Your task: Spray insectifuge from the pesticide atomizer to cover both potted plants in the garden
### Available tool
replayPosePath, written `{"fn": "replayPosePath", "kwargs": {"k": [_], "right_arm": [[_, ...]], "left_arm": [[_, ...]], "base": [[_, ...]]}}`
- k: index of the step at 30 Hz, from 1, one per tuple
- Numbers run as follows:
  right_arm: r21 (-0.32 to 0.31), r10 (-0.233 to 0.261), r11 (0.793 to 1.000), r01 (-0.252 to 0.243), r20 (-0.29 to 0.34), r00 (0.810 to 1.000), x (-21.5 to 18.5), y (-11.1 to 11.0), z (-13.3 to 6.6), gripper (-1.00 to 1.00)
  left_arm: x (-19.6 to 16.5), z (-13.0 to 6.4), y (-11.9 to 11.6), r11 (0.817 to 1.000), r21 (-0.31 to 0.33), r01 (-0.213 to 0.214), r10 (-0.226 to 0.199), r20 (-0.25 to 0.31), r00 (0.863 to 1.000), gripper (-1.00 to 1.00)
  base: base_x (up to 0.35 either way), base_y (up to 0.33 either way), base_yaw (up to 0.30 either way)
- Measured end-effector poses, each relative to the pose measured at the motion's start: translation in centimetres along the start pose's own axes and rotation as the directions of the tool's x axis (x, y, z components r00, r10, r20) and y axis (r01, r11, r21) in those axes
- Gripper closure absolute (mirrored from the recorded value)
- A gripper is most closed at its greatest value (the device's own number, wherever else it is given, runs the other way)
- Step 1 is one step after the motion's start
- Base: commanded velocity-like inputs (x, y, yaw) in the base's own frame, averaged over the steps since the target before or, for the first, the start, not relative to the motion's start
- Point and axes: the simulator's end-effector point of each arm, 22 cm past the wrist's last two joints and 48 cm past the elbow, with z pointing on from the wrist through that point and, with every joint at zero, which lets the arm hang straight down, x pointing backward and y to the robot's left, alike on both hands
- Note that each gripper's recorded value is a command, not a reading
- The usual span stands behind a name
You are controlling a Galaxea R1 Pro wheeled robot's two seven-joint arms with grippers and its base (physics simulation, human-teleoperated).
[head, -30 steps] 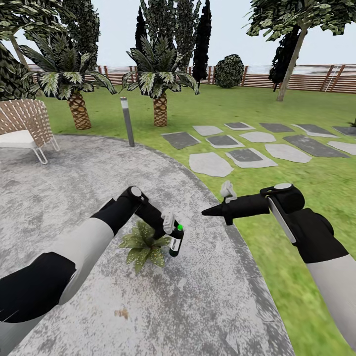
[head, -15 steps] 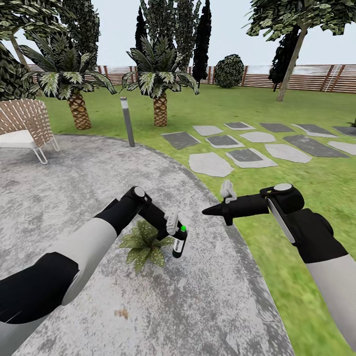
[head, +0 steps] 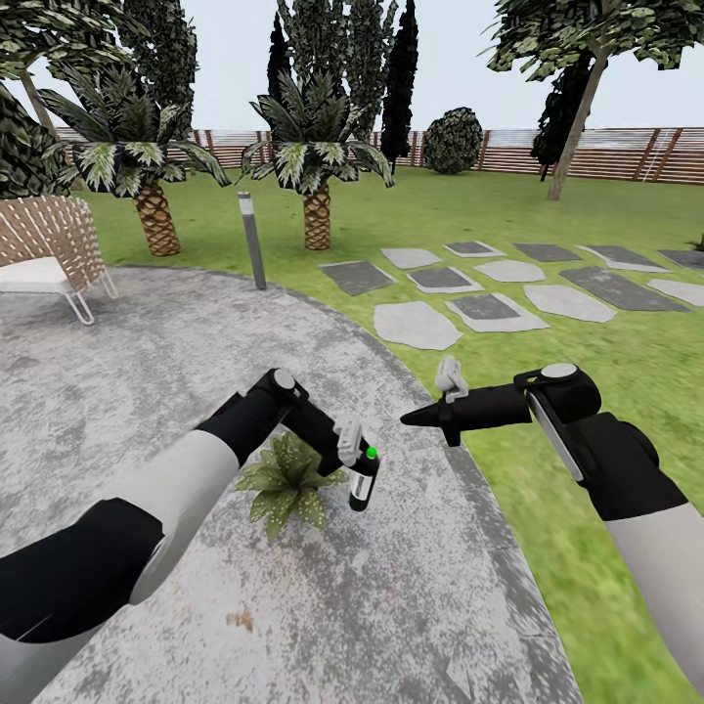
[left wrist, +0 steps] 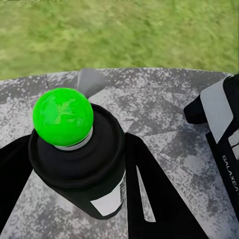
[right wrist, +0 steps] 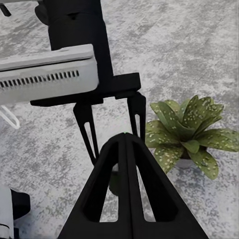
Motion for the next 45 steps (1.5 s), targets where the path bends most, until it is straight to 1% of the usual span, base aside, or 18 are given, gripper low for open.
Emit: {"fn": "replayPosePath", "kwargs": {"k": [2, 4, 6, 8, 29, 36, 37, 41, 45], "right_arm": [[0.001, 0.0, 1.0, 0.0, 0.0, 1.0, 0.0, 0.0, 0.0, 1.0], [0.001, 0.0, 1.0, 0.0, 0.0, 1.0, 0.0, 0.0, 0.0, 1.0], [0.001, 0.0, 1.0, 0.0, 0.0, 1.0, 0.0, 0.0, 0.0, 1.0], [0.001, 0.0, 1.0, 0.0, 0.0, 1.0, 0.0, 0.0, 0.0, 1.0], [0.0, -0.001, 1.0, 0.001, -0.001, 1.0, 0.0, 0.0, 0.1, 1.0], [-0.017, -0.008, 1.0, 0.007, -0.024, 1.0, 0.6, 0.6, 0.8, 1.0], [-0.017, -0.008, 1.0, 0.007, -0.025, 1.0, 0.6, 0.6, 0.8, 1.0], [-0.018, -0.008, 1.0, 0.007, -0.025, 1.0, 0.6, 0.6, 0.8, 1.0], [-0.018, -0.008, 1.0, 0.007, -0.025, 1.0, 0.6, 0.6, 0.8, 1.0]], "left_arm": [[-0.3, -0.2, 0.1, 1.0, -0.001, -0.007, 0.007, 0.001, 1.0, 1.0], [-1.1, -0.5, 0.3, 0.999, -0.013, -0.034, 0.034, 0.005, 0.999, 1.0], [-2.4, -1.1, 0.5, 0.996, -0.031, -0.078, 0.078, 0.009, 0.997, 1.0], [-2.7, -1.3, 0.6, 0.995, -0.037, -0.09, 0.09, 0.009, 0.996, 1.0], [-3.2, -1.1, 0.7, 0.994, -0.045, -0.096, 0.097, 0.013, 0.995, 1.0], [-3.6, -1.1, 0.7, 0.994, -0.043, -0.104, 0.105, 0.014, 0.994, 1.0], [-3.8, -1.1, 0.8, 0.993, -0.044, -0.107, 0.107, 0.014, 0.994, 1.0], [-5.1, -1.8, 0.9, 0.987, -0.058, -0.15, 0.151, 0.016, 0.988, 1.0], [-5.2, -1.9, 0.9, 0.986, -0.06, -0.155, 0.156, 0.016, 0.988, 1.0]], "base": [[0.0, 0.0, 0.0], [0.0, 0.0, 0.0], [0.0, 0.0, 0.0], [0.0, 0.0, 0.0], [0.0, 0.0, 0.0], [0.0, 0.0, 0.0], [0.0, 0.0, 0.0], [0.0, 0.0, 0.0], [0.0, 0.0, 0.0]]}}
